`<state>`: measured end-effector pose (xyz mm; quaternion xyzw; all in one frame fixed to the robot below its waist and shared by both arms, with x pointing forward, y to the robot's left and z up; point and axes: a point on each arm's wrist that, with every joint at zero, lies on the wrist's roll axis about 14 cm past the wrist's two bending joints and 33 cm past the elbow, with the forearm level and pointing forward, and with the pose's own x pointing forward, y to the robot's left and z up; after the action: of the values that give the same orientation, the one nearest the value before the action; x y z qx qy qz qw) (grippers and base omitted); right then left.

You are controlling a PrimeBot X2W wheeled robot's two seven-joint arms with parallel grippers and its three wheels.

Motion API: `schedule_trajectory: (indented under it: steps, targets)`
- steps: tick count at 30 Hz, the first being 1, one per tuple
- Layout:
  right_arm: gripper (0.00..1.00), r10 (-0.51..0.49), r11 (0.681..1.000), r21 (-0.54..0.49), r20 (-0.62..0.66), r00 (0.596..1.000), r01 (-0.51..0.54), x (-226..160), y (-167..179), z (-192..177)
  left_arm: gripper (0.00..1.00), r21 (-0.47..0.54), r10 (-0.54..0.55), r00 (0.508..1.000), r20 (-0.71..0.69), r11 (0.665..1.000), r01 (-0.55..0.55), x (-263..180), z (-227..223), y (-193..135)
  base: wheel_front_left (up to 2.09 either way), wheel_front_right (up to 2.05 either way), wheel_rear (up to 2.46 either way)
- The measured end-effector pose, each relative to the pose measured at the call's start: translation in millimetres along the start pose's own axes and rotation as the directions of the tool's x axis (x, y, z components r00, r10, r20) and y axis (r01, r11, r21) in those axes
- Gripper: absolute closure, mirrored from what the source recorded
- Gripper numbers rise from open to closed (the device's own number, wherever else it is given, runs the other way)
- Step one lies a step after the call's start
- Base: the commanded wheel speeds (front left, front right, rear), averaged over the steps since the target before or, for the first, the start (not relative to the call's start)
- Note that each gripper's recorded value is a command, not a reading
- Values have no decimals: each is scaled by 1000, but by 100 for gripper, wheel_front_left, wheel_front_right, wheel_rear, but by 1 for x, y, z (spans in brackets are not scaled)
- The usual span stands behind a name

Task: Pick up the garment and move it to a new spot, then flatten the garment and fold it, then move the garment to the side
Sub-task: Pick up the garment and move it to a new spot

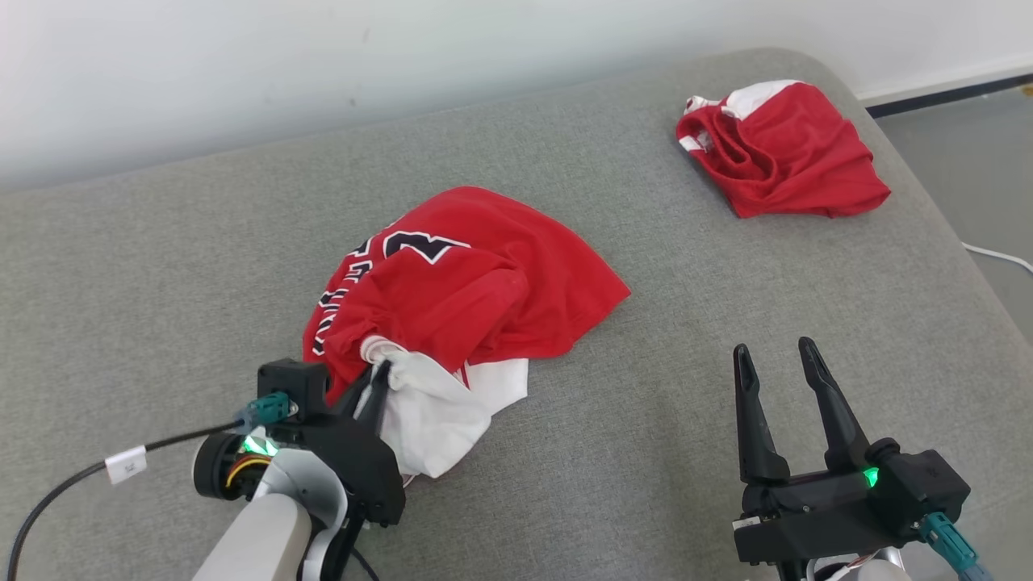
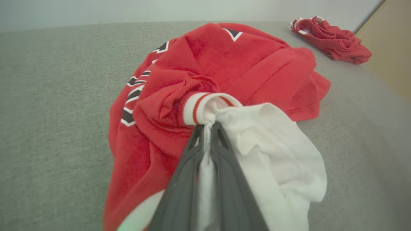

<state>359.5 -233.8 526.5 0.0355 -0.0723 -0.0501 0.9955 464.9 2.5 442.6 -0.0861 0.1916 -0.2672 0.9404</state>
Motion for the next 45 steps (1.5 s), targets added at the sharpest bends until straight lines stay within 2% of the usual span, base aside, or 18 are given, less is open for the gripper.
schedule_trajectory:
  steps: [1, 5, 10, 14, 20, 24, 30, 34, 39, 45]
  targets:
    - [0, 2, 1000, -1, 1, 1000, -2, 0, 1, 0, 0, 10, -12, 1000, -2, 1000, 12, -1, -3, -3, 0, 0, 0]
    - [0, 17, 1000, 3, 16, 1000, -17, 1, 5, 5, 0, 15, -24, 996, 90, 1000, 23, -6, 14, -10, 0, 0, 0]
    - [0, 33, 999, 1, 23, 999, -33, -2, 7, 7, 0, 25, -39, 967, 253, 999, 33, -20, 57, -18, 0, 0, 0]
    - [0, 56, 998, 6, 38, 998, -56, -1, 14, 11, 0, 37, -7, 940, 342, 999, -6, -38, 83, -6, 0, 0, 0]
    - [0, 91, 996, 9, 63, 994, -92, 1, 24, 19, 0, 52, 89, 882, 462, 991, -127, -79, 108, 30, 0, 0, 0]
    - [0, 124, 992, 14, 75, 990, -125, 2, 34, 22, 0, 100, 148, 847, 510, 968, -229, -112, 111, 53, 0, 0, 0]
    - [0, 170, 985, 21, 81, 982, -172, 2, 50, 23, 0, 72, 266, 784, 561, 928, -366, -171, 103, 85, 0, 0, 0]
    - [0, 189, 981, 24, 88, 978, -191, 4, 57, 24, 0, 100, 303, 761, 573, 896, -432, -197, 96, 94, 0, 0, 0]
    - [0, 198, 979, 36, 81, 977, -201, 6, 61, 22, 0, 79, 366, 733, 573, 866, -494, -220, 85, 106, 0, 0, 0]
    - [0, 199, 979, 41, 64, 978, -202, 4, 62, 16, 0, 11, 441, 695, 568, 841, -541, -238, 72, 116, 0, 0, 0]
